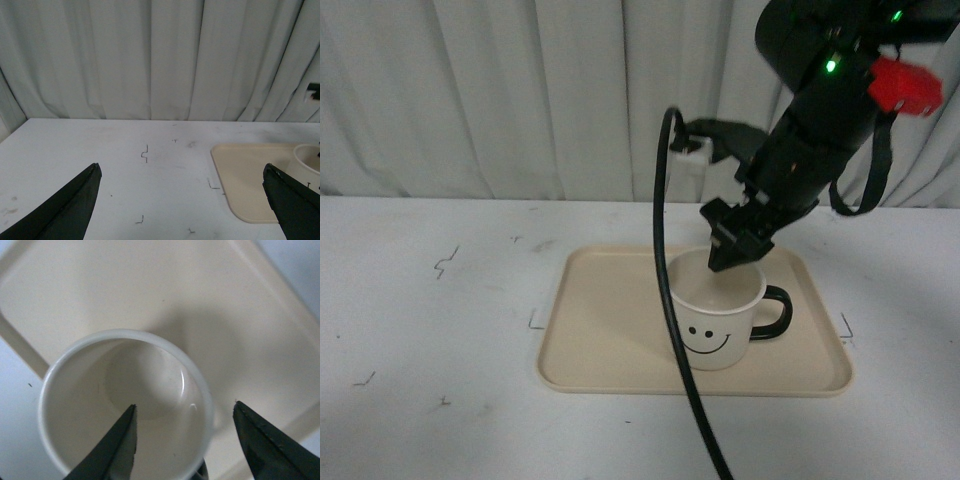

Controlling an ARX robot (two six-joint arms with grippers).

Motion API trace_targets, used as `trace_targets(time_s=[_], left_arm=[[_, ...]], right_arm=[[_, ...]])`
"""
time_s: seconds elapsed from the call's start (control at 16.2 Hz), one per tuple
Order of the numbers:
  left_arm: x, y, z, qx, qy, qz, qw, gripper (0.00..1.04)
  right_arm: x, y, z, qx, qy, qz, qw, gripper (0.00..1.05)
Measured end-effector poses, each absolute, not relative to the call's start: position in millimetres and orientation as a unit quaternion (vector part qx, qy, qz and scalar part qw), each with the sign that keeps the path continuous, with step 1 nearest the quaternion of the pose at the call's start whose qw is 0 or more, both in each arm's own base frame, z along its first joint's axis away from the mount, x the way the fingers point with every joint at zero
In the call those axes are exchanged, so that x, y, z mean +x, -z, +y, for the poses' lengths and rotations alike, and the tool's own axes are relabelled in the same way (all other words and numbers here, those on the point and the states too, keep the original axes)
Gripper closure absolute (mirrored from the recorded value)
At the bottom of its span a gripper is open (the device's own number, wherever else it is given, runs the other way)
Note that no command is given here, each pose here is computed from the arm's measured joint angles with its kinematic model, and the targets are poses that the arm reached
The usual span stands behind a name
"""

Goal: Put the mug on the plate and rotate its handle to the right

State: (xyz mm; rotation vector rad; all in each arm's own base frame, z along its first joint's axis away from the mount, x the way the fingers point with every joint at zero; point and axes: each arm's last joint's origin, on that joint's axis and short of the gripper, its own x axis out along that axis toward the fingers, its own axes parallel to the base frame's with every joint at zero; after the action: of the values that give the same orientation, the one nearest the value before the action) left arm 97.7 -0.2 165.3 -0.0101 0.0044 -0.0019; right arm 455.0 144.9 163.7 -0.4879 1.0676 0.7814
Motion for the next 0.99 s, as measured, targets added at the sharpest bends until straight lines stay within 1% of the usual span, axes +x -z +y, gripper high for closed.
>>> trace_targets(time_s=[0.06,0.12,0.19,0.25,0.31,0.37,0.43,0.49,0.56,0.62,0.68,0.99], left_arm=[[98,-165,0,-0.005,0.001,0.002,1.000,0.07],[98,-165,0,-0.005,0.001,0.002,1.000,0.07],[98,-165,0,-0.005,0.002,0.002,1.000,0.07],[98,-165,0,-0.005,0.001,0.002,1.000,0.07],[98,-165,0,-0.005,-0.001,0.002,1.000,0.07],[98,-165,0,-0.005,-0.001,0.002,1.000,0.07],[98,-165,0,-0.005,0.000,0.002,1.000,0.07],[98,-165,0,-0.005,0.000,0.002,1.000,0.07],[98,-165,0,-0.005,0.000,0.002,1.000,0.07],[98,-165,0,-0.005,0.000,0.002,1.000,0.07],[98,-165,0,-0.005,0.000,0.002,1.000,0.07],[98,-165,0,-0.005,0.000,0.002,1.000,0.07]], right_arm=[[454,-184,142,-0.223,-0.353,0.471,0.777,0.31],[457,-191,142,-0.225,-0.335,0.441,0.802,0.19],[460,-180,140,-0.231,-0.212,0.328,0.891,0.28],[445,-168,132,-0.196,-0.130,0.274,0.933,0.38],[416,-157,113,-0.134,-0.050,0.203,0.969,0.50],[390,-162,89,-0.074,-0.015,0.118,0.990,0.63],[361,-175,65,-0.030,0.008,0.025,0.999,0.78],[328,-177,49,-0.009,0.016,-0.020,1.000,0.94],[302,-167,45,-0.008,0.002,-0.006,1.000,1.02],[289,-161,42,-0.010,-0.006,0.007,1.000,1.03],[284,-159,41,-0.010,-0.007,0.011,1.000,1.03],[260,-161,28,-0.008,0.002,0.006,1.000,1.03]])
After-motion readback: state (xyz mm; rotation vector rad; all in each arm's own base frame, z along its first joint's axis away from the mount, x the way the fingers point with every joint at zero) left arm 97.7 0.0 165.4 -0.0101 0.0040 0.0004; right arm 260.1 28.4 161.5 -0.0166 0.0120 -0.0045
